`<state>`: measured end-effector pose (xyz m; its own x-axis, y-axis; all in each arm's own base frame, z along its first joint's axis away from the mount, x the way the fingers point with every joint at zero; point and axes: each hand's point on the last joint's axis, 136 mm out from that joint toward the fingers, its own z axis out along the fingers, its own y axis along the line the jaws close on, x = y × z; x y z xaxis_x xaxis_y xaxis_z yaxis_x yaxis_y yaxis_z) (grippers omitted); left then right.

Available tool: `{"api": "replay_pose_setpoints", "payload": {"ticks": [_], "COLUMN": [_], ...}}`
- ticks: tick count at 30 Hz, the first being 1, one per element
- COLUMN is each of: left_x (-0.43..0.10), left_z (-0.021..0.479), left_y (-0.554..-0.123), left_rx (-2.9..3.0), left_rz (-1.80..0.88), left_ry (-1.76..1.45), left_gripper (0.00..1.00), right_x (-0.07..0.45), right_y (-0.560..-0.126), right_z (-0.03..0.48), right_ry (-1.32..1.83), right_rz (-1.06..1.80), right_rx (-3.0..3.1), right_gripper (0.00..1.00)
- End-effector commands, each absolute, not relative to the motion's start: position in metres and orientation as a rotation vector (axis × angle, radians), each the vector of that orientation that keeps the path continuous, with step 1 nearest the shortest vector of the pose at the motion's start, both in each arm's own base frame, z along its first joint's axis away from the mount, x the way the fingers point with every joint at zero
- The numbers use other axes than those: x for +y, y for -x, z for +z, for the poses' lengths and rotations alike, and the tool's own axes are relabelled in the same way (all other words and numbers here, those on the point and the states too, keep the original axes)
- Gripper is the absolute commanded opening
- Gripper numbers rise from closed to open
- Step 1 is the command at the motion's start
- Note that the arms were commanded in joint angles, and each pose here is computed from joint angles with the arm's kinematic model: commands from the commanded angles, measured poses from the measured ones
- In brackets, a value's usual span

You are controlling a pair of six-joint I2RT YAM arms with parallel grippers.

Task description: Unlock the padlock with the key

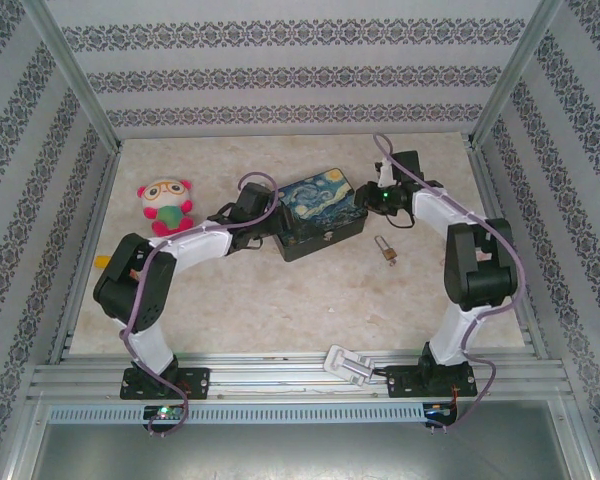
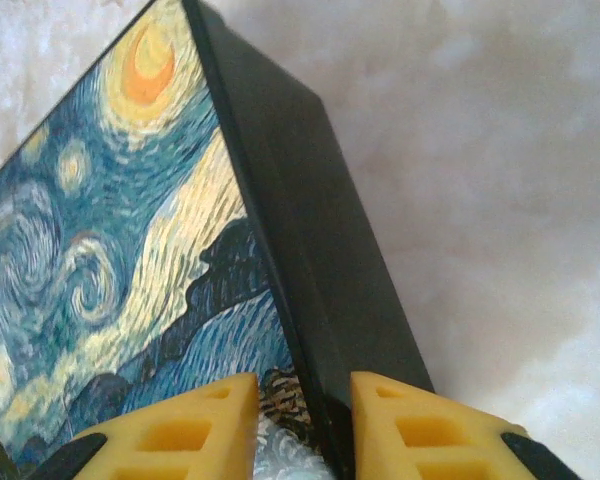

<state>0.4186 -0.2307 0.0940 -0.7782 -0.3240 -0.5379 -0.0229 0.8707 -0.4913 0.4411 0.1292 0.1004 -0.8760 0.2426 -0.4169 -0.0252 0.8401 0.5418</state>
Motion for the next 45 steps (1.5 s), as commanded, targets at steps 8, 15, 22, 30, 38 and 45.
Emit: {"api": "replay_pose_setpoints", "payload": {"ticks": [8, 15, 22, 30, 38, 45], "left_x": [-0.242, -0.238, -0.227, -0.171, -0.110, -0.070], "left_z": [0.113, 0.111, 0.126, 0.165, 0.192, 0.190], "left_y": [-0.444, -0.444, -0.442, -0.430, -0.397, -0.368], "left_rx": [2.326, 2.326, 2.296, 2.206, 2.112, 2.049], "left_rz": [-0.704, -0.705, -0.703, -0.554, -0.274, -0.051], "left_ry": [0.197, 0.211, 0.218, 0.253, 0.241, 0.223], "left_gripper": [0.66, 0.69, 0.78, 0.95, 0.99, 0.99], "right_x": [0.144, 0.149, 0.141, 0.102, 0.053, 0.019], "right_y": [-0.391, -0.381, -0.379, -0.368, -0.341, -0.317], "right_z": [0.115, 0.105, 0.112, 0.145, 0.171, 0.186], "right_ry": [-0.147, -0.158, -0.148, -0.127, -0.186, -0.236], "right_rz": [0.689, 0.684, 0.584, 0.362, 0.178, 0.009], "right_rx": [2.545, 2.578, 2.573, 2.518, 2.392, 2.251], "right_gripper": [0.31, 0.31, 0.40, 0.59, 0.81, 0.98]}}
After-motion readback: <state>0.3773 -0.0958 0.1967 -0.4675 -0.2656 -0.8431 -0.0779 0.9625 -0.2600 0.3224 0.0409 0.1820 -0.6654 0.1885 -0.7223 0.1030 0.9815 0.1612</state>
